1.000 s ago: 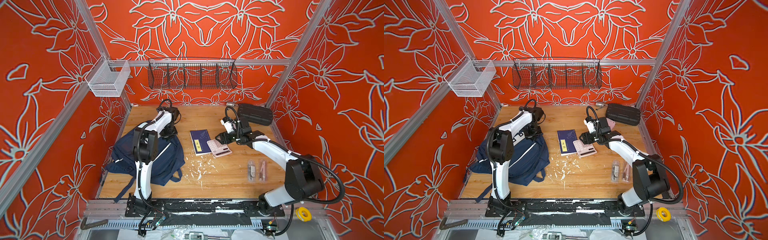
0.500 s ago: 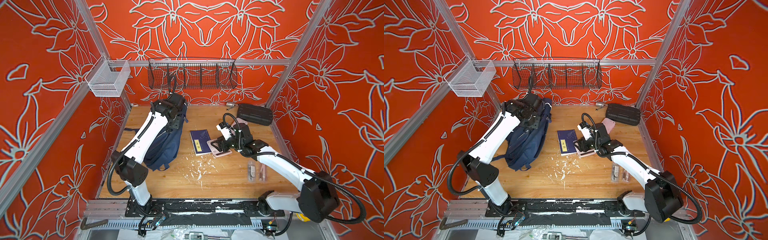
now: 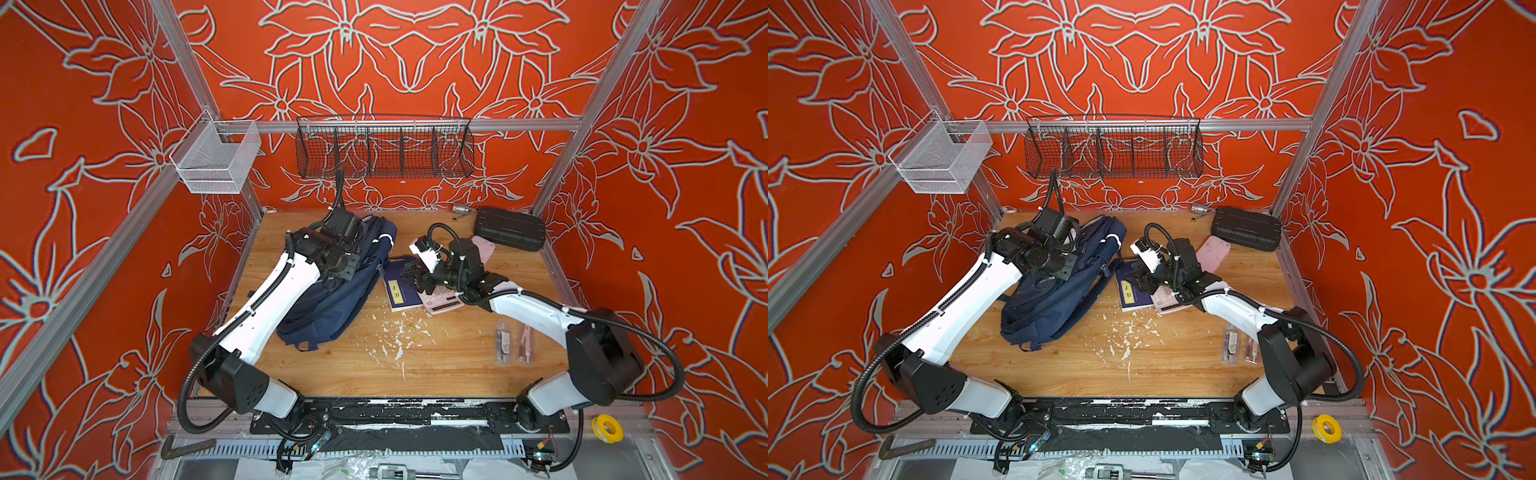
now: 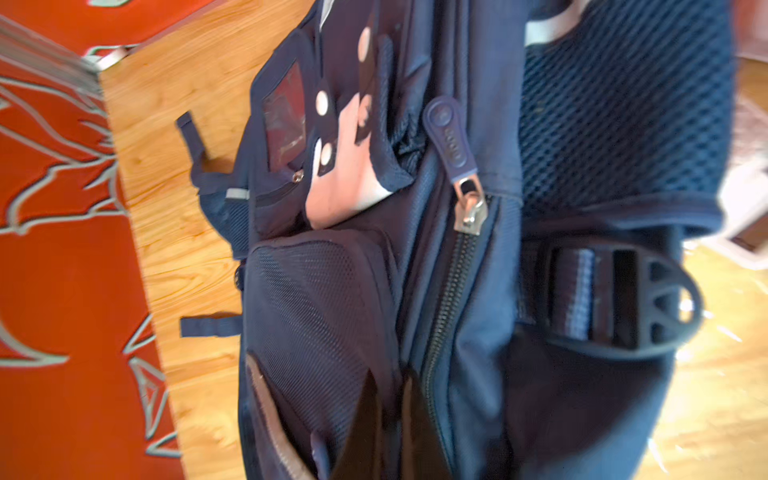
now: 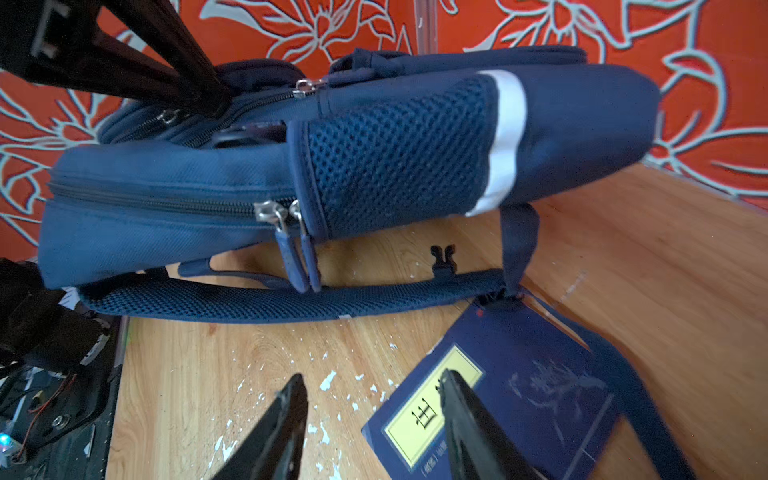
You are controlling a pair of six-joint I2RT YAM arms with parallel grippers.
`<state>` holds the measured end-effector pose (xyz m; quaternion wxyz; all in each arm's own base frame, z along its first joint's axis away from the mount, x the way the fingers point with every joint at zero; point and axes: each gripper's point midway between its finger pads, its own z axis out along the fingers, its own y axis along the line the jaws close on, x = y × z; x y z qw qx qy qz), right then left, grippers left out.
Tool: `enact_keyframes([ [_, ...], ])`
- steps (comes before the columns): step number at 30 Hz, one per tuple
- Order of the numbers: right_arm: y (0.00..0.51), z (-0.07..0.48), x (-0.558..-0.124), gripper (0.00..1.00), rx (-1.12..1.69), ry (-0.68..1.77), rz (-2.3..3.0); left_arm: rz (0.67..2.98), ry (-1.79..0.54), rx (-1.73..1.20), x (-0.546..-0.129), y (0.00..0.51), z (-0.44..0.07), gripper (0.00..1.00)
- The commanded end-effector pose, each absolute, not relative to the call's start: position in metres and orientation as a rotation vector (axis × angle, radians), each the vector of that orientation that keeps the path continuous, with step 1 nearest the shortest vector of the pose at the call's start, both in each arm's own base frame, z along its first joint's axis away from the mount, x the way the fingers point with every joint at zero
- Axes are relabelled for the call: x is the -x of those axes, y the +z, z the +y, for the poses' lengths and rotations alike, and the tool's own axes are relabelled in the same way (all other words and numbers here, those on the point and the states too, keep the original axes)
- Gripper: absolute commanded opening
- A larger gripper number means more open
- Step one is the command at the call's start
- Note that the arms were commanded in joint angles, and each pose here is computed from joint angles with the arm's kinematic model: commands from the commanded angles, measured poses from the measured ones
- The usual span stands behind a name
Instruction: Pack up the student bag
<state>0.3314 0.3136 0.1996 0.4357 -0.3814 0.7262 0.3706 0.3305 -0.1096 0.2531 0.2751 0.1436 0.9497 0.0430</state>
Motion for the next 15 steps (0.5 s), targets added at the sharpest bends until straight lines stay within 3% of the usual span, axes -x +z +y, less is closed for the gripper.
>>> enact_keyframes([
  [1, 0.225, 0.34, -0.325, 0.51, 1.04, 1.017, 1.614, 2.327, -0.008, -0.374, -0.344, 0.301, -0.124, 0.0],
  [15, 0.209, 0.338, -0.284, 0.47, 1.176, 0.914, 1.445, 2.319, -0.039, -0.386, -0.347, 0.297, -0.13, 0.0],
])
